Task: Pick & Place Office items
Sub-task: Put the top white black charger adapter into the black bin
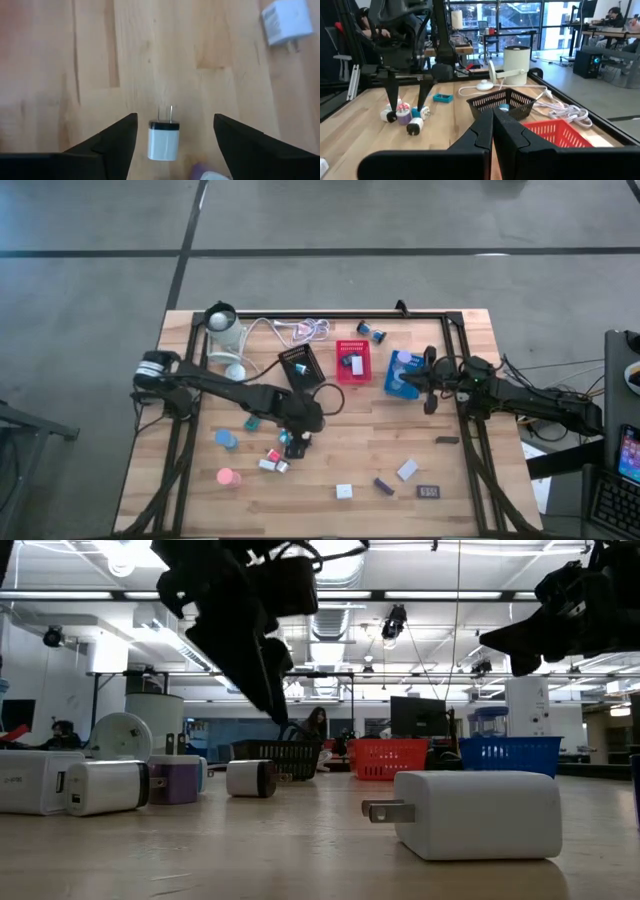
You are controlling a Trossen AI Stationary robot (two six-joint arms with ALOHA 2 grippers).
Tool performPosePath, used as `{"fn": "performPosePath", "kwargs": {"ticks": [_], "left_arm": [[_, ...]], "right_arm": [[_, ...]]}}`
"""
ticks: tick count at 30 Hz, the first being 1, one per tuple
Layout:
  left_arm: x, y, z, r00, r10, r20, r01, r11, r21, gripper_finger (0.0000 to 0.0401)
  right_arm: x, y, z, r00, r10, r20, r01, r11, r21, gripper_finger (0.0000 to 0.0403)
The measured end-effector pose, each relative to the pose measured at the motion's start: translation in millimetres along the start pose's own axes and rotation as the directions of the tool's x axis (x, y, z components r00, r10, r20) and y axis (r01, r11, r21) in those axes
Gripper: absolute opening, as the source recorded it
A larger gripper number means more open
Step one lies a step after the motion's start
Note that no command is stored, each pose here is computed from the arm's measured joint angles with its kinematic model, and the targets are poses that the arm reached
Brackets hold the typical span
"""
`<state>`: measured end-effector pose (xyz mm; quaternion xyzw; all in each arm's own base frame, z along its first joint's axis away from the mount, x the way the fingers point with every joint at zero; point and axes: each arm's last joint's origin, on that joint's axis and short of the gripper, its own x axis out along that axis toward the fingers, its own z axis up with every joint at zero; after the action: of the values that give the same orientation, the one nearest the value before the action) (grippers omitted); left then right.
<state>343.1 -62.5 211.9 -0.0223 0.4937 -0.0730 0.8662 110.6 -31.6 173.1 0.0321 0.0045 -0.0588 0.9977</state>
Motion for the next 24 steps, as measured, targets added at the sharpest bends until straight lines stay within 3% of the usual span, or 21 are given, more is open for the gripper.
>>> {"fn": "performPosePath", "kwargs": {"ticks": [12, 24], "left_arm": [[33, -3, -12, 0.992, 0.006, -0.126, -0.003, 1.000, 0.023, 0.0267], [50, -1, -15, 0.988, 0.022, -0.154, -0.012, 0.998, 0.067, 0.0265]], "right_arm": [[0, 0, -4, 1.000, -0.005, -0.013, 0.006, 1.000, 0.010, 0.0008], [0, 0, -4, 1.000, -0.006, -0.011, 0.006, 1.000, 0.009, 0.0008]]}}
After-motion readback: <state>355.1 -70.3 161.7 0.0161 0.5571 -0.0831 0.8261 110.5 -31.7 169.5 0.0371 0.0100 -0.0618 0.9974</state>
